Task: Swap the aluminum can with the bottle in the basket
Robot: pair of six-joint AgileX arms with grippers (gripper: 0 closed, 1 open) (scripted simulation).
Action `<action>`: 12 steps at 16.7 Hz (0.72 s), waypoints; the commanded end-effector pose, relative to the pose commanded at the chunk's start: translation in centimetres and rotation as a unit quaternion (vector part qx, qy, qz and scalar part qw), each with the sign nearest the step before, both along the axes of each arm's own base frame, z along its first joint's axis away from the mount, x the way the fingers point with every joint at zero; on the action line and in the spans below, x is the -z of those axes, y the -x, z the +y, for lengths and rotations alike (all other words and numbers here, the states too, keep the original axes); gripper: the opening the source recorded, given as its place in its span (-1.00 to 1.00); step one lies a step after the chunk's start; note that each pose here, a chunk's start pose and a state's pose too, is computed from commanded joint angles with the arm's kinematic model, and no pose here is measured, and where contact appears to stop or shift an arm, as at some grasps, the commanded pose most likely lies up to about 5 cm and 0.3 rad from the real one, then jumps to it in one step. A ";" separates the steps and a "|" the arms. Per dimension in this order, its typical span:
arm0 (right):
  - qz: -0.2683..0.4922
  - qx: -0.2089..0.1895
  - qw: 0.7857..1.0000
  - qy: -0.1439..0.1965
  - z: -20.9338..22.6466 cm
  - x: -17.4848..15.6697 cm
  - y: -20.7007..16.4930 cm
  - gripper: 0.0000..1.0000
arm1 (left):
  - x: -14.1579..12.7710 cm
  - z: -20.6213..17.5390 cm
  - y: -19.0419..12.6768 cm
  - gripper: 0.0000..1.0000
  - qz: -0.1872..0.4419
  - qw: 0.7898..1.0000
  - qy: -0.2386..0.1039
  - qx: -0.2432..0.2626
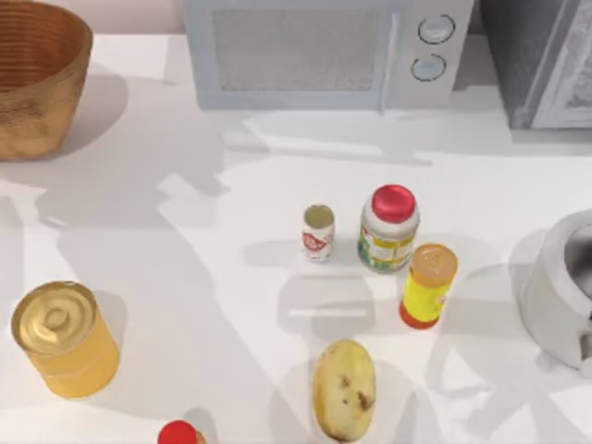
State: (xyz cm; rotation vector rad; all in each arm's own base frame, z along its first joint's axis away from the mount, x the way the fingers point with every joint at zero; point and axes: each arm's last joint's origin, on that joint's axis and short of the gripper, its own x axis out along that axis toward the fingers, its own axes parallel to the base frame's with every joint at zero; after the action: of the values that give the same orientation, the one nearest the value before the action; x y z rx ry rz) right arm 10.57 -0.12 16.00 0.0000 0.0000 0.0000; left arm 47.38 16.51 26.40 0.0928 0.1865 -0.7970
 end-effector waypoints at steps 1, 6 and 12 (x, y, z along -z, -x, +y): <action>0.000 0.000 1.000 0.000 0.0 0.0 0.0 1.00 | 0.0 0.0 0.0 -0.10 0.000 1.000 0.000 0.000; 0.000 0.000 1.000 0.000 0.0 0.0 0.0 1.00 | 0.0 0.0 0.0 0.66 0.000 1.000 0.000 0.000; 0.000 0.000 1.000 0.000 0.0 0.0 0.0 1.00 | 0.0 0.0 0.0 1.00 0.000 1.000 0.000 0.000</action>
State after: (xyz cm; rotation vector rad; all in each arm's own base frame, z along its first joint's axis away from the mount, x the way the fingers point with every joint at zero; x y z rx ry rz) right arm 10.57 -0.12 16.00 0.0000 0.0000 0.0000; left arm 47.38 16.51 26.40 0.0928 0.1865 -0.7970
